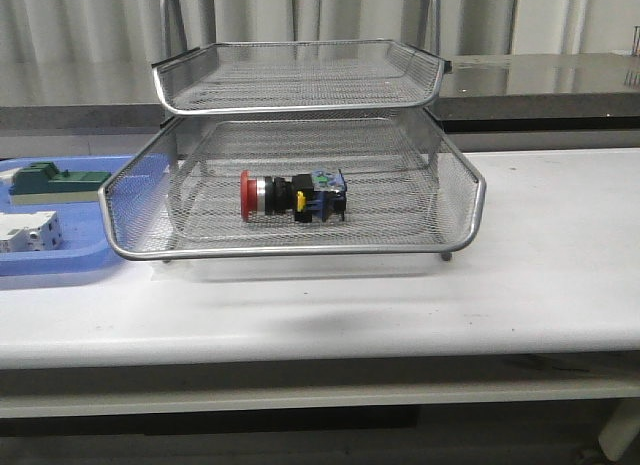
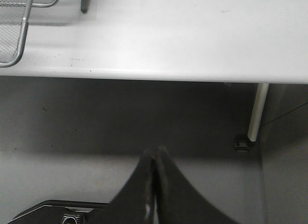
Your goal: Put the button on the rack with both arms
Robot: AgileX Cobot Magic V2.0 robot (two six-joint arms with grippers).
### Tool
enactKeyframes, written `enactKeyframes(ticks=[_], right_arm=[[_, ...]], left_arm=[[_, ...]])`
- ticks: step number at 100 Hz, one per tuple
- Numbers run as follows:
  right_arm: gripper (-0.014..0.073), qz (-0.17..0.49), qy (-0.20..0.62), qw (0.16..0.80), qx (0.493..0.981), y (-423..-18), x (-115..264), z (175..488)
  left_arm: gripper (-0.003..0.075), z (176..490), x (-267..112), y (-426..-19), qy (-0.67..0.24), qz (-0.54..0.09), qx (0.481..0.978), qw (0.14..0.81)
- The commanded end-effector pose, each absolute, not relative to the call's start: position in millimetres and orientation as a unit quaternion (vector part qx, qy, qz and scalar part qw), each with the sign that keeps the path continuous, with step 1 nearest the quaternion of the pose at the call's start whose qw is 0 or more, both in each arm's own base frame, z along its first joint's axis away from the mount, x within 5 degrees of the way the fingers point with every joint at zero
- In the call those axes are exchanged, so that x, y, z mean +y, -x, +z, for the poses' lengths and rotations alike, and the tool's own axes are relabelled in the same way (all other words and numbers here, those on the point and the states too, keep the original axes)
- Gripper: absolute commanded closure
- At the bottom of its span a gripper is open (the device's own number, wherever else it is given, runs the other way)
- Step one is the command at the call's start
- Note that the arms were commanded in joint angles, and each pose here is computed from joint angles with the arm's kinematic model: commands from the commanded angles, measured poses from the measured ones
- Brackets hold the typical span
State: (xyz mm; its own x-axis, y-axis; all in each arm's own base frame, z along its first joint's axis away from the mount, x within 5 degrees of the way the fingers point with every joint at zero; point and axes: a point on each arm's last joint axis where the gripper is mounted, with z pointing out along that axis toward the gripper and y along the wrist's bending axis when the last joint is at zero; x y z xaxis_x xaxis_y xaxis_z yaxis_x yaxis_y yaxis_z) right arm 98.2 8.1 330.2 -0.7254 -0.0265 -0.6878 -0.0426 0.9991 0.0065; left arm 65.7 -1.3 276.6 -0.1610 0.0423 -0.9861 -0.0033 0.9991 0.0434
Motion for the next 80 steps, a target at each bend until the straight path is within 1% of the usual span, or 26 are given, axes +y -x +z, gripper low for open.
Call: enactKeyframes(ticks=[1, 21, 32, 49, 67, 68, 77, 80], right_arm=[[0.0661, 0.006, 0.021, 0.405, 0.914, -100.9, 7.3, 340.9], [0.0661, 0.006, 0.021, 0.405, 0.914, -100.9, 7.3, 340.9], [0.0661, 0.006, 0.021, 0.405, 0.914, -100.9, 7.3, 340.9], [0.0661, 0.006, 0.021, 0.405, 0.914, -100.9, 7.3, 340.9], [0.0661, 0.006, 0.021, 0.405, 0.914, -100.9, 7.3, 340.9], [0.0661, 0.006, 0.021, 0.405, 0.914, -100.9, 7.3, 340.9], [0.0661, 0.006, 0.021, 0.405, 0.914, -100.9, 7.3, 340.9], [0.0661, 0.006, 0.021, 0.405, 0.914, -100.9, 7.3, 340.9]], left_arm=[[0.0258, 291.7, 0.0, -66.5, 0.003, 0.015, 0.730, 0.683], [0.0259, 291.7, 0.0, -66.5, 0.003, 0.015, 0.730, 0.683], [0.0302, 291.7, 0.0, -66.5, 0.003, 0.015, 0.730, 0.683], [0.0428, 291.7, 0.0, -66.5, 0.003, 0.015, 0.730, 0.683], [0.0607, 291.7, 0.0, -66.5, 0.003, 0.015, 0.730, 0.683], [0.0607, 291.7, 0.0, -66.5, 0.003, 0.015, 0.730, 0.683], [0.0699, 291.7, 0.0, -66.5, 0.003, 0.015, 0.730, 0.683], [0.0716, 291.7, 0.0, -66.5, 0.003, 0.015, 0.730, 0.683]])
